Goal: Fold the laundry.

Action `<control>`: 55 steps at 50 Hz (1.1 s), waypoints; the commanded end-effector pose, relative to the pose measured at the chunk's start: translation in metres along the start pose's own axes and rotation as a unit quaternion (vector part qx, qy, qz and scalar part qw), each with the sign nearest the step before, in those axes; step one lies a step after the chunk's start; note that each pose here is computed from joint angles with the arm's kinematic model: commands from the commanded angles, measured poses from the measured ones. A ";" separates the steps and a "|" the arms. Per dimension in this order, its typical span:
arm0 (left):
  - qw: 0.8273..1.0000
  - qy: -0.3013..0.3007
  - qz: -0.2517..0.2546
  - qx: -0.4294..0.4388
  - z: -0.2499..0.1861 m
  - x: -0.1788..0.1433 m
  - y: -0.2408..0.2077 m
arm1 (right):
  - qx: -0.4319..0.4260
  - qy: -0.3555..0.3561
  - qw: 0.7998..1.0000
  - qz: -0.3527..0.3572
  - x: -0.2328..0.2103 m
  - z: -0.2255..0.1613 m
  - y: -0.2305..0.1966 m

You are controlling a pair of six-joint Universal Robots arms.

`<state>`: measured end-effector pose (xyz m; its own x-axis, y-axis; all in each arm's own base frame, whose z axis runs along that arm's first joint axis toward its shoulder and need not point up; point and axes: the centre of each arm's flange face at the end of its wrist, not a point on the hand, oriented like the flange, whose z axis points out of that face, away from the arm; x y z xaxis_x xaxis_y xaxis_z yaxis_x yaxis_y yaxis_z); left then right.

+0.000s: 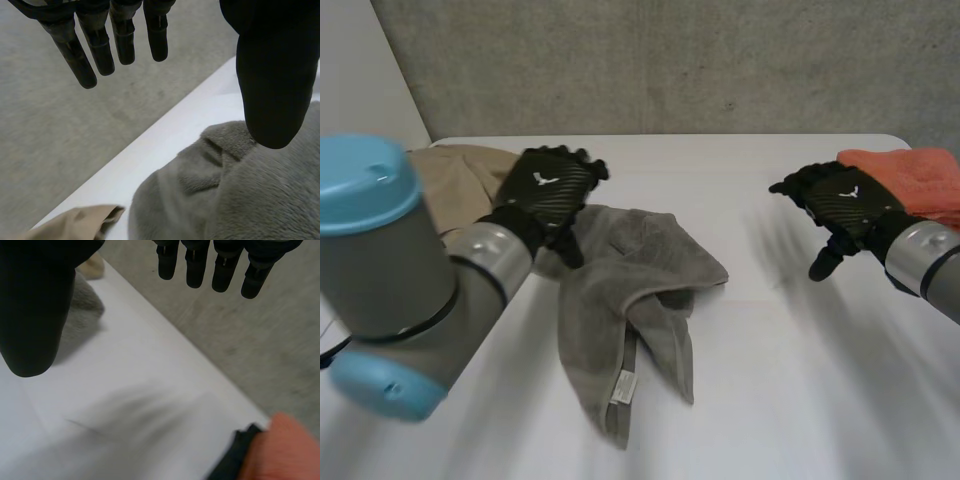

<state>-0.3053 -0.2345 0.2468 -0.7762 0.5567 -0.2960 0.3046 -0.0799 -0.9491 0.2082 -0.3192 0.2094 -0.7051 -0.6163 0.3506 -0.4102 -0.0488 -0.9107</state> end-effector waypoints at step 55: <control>0.975 -0.050 -0.192 -0.097 0.019 0.045 0.084 | 0.073 -0.059 0.995 0.010 -0.070 0.045 -0.026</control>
<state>-0.3188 -0.2199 0.1330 -0.8989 0.4356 0.0479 0.1076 0.3253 -0.9395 0.2952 -0.3128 0.1876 -0.6304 -0.7148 0.3027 -0.3088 -0.1268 -0.9426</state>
